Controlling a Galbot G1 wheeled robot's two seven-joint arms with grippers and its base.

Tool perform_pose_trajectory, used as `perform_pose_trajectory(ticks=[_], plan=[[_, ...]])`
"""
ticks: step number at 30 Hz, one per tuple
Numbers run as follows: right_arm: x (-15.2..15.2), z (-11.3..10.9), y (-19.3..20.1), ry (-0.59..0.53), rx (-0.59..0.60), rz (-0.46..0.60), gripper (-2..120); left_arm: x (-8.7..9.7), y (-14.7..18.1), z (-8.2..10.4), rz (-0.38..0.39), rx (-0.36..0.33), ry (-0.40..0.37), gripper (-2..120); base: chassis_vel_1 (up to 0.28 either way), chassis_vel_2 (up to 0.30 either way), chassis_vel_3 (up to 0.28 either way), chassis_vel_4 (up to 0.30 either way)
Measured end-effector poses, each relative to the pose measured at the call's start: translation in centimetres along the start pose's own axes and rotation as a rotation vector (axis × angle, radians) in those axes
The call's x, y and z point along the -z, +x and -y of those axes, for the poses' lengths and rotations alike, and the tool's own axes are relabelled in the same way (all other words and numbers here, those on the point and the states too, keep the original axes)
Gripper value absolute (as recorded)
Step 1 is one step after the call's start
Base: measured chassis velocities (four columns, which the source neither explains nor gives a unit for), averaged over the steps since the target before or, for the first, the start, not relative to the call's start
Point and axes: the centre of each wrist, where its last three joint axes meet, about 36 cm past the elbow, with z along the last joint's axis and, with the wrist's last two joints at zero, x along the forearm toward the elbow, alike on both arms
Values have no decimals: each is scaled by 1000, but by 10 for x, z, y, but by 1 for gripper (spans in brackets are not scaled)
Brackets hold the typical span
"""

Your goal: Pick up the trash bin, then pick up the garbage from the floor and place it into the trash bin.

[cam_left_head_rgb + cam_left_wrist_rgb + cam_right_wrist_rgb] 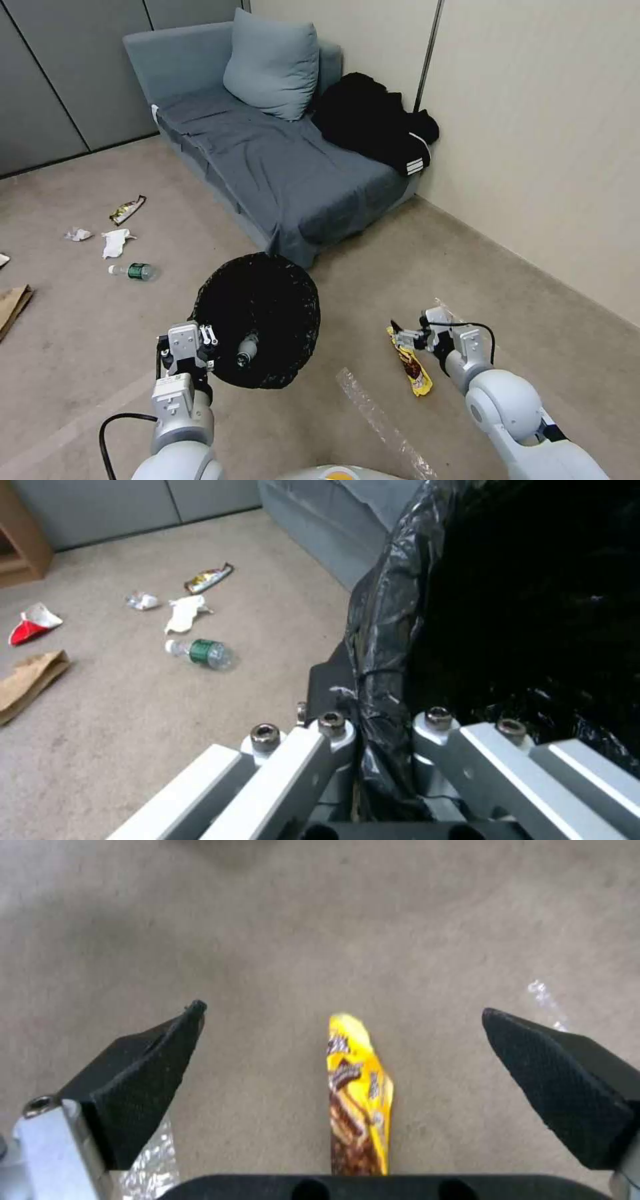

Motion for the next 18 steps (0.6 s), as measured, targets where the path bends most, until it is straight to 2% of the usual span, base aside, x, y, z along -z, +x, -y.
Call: perform_pose_trajectory(ticks=[9,18], plan=[[-21,1,-23,-15,31,-51,100,0,1,2,-2,-2,0,3,0,0,0,0],[-55,6,-58,-40,25,-80,100,0,3,0,-3,1,-1,3,0,0,0,0]])
